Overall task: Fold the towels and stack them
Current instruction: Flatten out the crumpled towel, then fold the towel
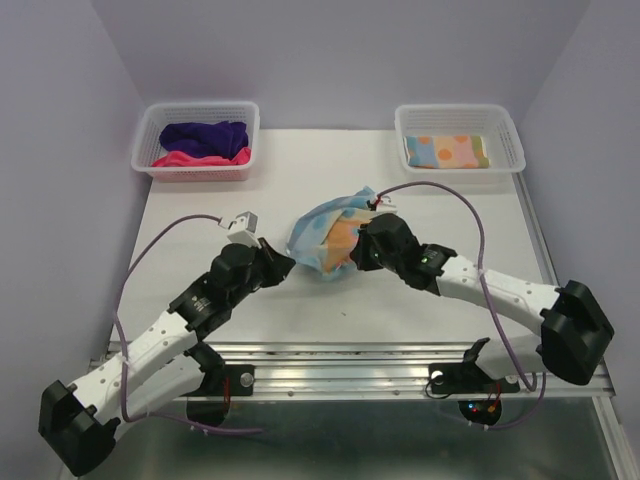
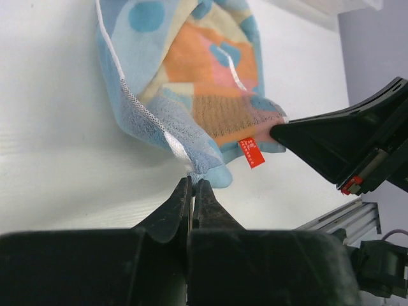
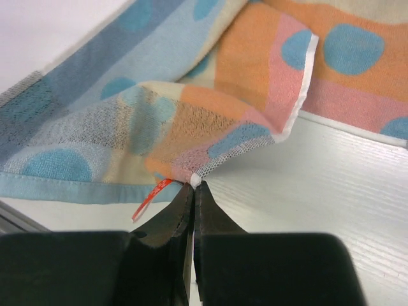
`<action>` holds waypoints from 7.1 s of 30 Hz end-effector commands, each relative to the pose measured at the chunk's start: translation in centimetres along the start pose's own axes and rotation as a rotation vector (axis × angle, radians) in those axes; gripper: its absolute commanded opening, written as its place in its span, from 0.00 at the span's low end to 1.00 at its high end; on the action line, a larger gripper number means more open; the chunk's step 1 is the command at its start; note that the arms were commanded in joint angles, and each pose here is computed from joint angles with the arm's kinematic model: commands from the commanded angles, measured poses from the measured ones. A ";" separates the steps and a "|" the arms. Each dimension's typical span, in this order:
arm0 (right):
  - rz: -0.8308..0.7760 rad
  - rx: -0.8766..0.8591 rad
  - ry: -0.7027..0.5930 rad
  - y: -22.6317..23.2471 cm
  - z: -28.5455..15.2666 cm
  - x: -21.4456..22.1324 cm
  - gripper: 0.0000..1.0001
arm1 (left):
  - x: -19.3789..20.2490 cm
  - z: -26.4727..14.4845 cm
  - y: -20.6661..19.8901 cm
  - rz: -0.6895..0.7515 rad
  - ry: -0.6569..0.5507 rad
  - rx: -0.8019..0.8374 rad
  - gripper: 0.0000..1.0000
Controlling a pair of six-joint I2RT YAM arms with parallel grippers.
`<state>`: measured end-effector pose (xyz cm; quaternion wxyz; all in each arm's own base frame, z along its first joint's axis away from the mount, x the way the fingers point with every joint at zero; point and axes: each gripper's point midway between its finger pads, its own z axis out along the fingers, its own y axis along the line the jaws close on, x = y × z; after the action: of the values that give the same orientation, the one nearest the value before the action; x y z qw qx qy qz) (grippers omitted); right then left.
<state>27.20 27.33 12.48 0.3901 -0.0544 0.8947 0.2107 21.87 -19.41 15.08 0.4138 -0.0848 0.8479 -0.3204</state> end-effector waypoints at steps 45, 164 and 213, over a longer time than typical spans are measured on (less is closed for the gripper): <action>0.025 -0.579 -0.635 12.2 -29.3 -24.3 0.04 | -21.6 -18.7 -22.8 0.030 -0.562 0.714 0.00; -0.021 -0.029 0.262 -11.7 8.1 -10.4 0.06 | -3.7 10.9 2.7 -0.125 -0.057 -0.017 0.00; 0.071 0.163 0.350 -16.0 9.4 -4.5 0.28 | 4.4 12.6 4.8 -0.158 0.167 -0.071 0.14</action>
<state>40.70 17.12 4.79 0.2110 -0.0401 0.9656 0.1467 29.05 -22.79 2.92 0.3099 -0.1445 0.8854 -0.3150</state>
